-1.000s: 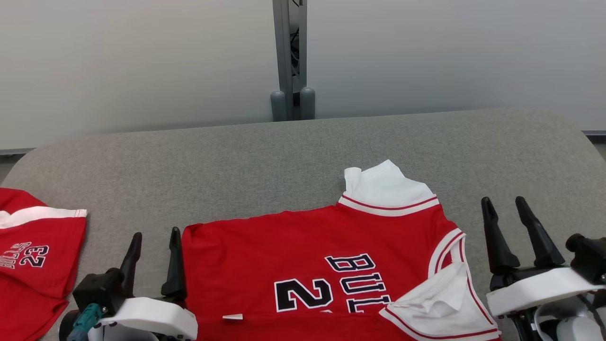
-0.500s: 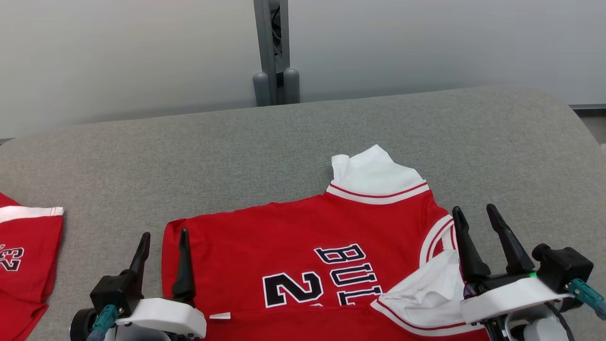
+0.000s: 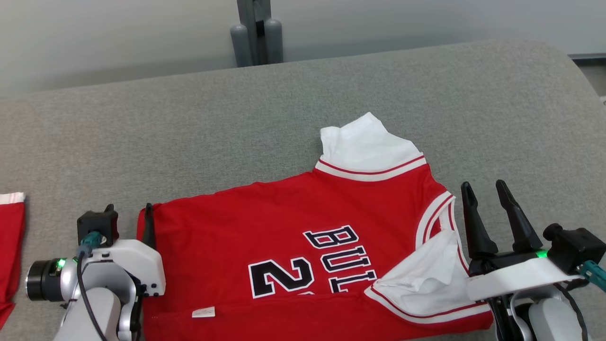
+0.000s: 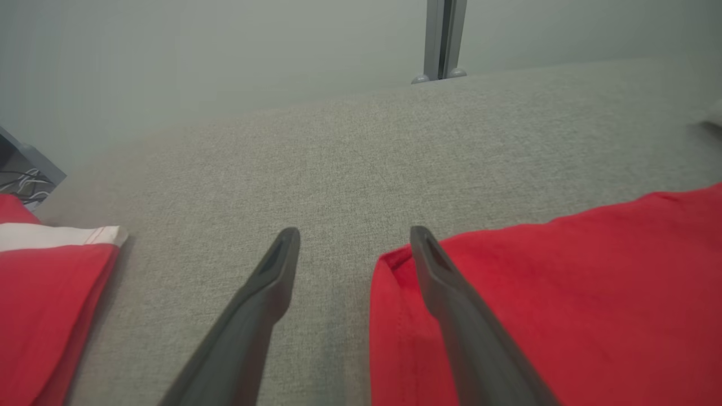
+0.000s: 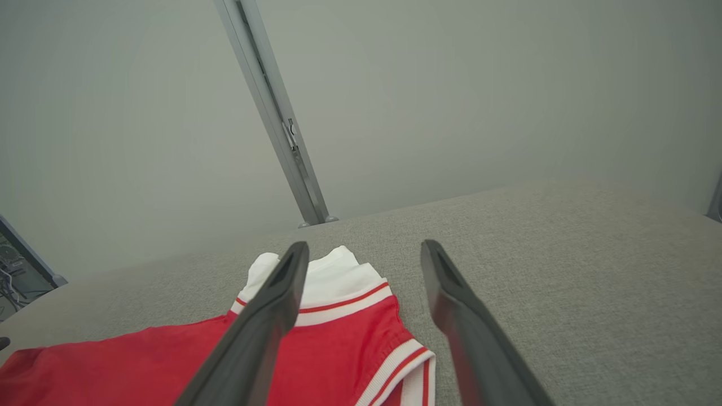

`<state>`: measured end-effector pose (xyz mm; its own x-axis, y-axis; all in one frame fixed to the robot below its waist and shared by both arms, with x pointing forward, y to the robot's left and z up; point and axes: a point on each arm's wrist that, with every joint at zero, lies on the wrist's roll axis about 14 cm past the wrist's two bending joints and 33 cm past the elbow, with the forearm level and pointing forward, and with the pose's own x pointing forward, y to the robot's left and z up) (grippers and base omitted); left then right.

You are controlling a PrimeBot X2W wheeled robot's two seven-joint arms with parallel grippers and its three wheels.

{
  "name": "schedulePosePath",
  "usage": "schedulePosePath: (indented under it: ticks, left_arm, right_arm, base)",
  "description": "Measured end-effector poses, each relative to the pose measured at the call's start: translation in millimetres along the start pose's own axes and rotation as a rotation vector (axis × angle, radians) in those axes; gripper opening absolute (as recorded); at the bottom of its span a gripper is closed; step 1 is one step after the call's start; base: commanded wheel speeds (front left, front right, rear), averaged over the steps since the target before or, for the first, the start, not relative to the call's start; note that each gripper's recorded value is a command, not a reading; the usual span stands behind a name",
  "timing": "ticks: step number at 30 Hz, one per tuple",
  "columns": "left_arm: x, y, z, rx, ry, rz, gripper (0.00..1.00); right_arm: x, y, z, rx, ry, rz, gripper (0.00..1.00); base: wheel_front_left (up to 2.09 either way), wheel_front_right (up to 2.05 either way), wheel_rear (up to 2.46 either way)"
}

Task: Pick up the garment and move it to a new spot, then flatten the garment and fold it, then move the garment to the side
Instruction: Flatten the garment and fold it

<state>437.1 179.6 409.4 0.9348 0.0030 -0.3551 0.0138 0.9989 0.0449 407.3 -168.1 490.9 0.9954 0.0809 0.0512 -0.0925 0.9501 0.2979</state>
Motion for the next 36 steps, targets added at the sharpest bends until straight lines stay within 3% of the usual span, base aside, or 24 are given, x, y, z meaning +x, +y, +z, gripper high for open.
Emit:
schedulePosePath:
  ticks: [11,24,25,26,27,32,36]
  left_arm:
    - [17.4,-13.1,-20.8,0.081,0.169,-0.071,1.0]
    - [23.4,-10.7,-21.8,0.107,0.212,-0.058,0.98]
    - [23.3,-10.9,-21.8,0.106,0.213,-0.058,0.73]
    - [23.1,-11.2,-22.5,0.103,0.219,-0.059,0.4]
    - [22.7,-11.7,-23.3,0.098,0.224,-0.061,0.0]
    - [20.7,-18.0,-22.0,0.065,0.221,-0.073,0.0]
    - [18.4,-21.5,-12.6,-0.024,0.188,-0.069,0.0]
  right_arm:
    - [2.7,-14.7,-2.3,0.013,0.001,-0.048,1.0]
    - [6.8,-14.8,-8.0,0.018,0.015,-0.051,1.0]
    - [6.7,-15.1,-8.2,0.018,0.016,-0.052,1.0]
    - [6.6,-15.4,-8.3,0.018,0.016,-0.053,1.0]
    - [6.5,-15.7,-8.4,0.018,0.017,-0.054,1.0]
    - [6.7,-15.9,-8.2,0.016,0.017,-0.054,1.0]
    - [7.8,-15.7,-8.9,0.01,0.021,-0.048,1.0]
  base:
    - [0.0,0.0,0.0]
    - [0.0,0.0,0.0]
    - [0.0,0.0,0.0]
    - [0.0,0.0,0.0]
    - [0.0,0.0,0.0]
    - [0.0,0.0,0.0]
    - [0.0,0.0,0.0]
